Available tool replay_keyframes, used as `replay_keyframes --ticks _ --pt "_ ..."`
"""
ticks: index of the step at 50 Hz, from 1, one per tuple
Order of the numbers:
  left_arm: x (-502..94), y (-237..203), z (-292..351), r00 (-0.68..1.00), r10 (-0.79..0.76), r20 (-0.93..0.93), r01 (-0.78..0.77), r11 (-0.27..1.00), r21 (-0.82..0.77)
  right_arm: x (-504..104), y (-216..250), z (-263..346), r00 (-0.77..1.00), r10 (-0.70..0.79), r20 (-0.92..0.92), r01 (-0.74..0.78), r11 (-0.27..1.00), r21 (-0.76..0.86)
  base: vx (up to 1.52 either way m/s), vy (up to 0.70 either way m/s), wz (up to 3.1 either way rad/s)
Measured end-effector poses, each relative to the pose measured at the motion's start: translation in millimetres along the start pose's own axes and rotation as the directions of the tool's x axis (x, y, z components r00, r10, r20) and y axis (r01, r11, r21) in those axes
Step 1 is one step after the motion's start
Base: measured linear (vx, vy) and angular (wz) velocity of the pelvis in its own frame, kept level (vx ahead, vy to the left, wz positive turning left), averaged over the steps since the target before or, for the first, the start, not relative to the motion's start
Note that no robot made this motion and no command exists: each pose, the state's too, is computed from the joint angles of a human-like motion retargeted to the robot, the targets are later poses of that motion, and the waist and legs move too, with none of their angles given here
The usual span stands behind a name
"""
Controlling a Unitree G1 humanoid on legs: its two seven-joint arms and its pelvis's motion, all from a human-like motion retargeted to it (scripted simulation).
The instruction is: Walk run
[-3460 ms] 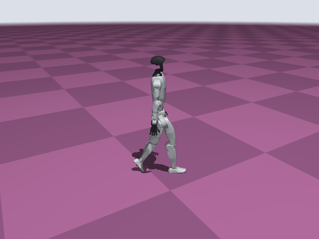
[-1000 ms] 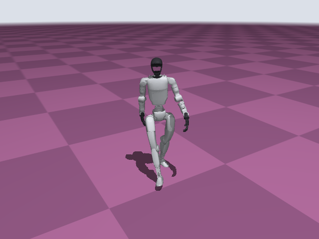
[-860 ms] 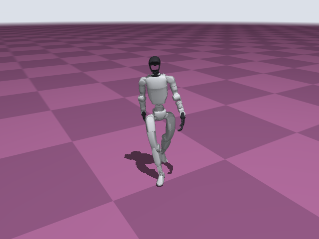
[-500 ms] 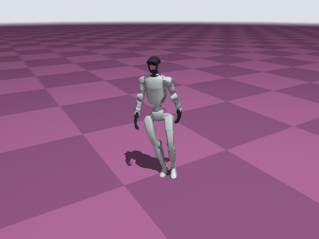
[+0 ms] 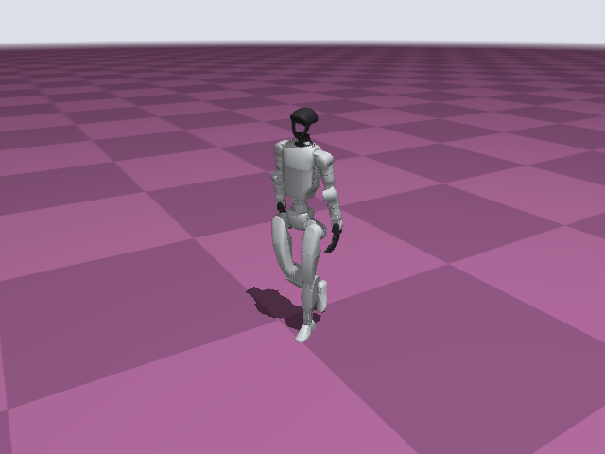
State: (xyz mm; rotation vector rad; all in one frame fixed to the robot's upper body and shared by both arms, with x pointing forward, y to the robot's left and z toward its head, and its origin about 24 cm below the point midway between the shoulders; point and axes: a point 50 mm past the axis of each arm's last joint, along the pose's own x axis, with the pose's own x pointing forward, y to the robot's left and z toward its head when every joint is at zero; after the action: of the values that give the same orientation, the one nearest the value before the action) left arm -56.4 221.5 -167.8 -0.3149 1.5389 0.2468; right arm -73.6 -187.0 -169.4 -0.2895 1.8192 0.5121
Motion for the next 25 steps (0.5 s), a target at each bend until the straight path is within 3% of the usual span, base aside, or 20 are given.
replay_keyframes --ticks 10,15,20,25 --pt "-17 -34 167 0.876 -0.173 0.45 -0.023 0.917 0.398 4 7 -2 0.996 -0.066 0.064 0.063 0.997 0.053 0.7 -0.06 0.37" --pt "-40 -40 219 0.796 -0.215 0.566 -0.105 0.872 0.479 4 9 3 0.997 -0.035 0.065 0.029 0.996 0.089 0.71 -0.17 0.1" --pt "-42 -42 224 0.778 -0.204 0.595 -0.119 0.881 0.457 3 6 6 0.997 -0.037 0.067 0.031 0.995 0.09 0.8 -0.28 0.04" --pt "-17 -36 165 0.861 -0.199 0.468 -0.027 0.901 0.433 1 0 0 0.998 -0.059 0.031 0.056 0.993 0.102 0.95 -0.39 0.49"
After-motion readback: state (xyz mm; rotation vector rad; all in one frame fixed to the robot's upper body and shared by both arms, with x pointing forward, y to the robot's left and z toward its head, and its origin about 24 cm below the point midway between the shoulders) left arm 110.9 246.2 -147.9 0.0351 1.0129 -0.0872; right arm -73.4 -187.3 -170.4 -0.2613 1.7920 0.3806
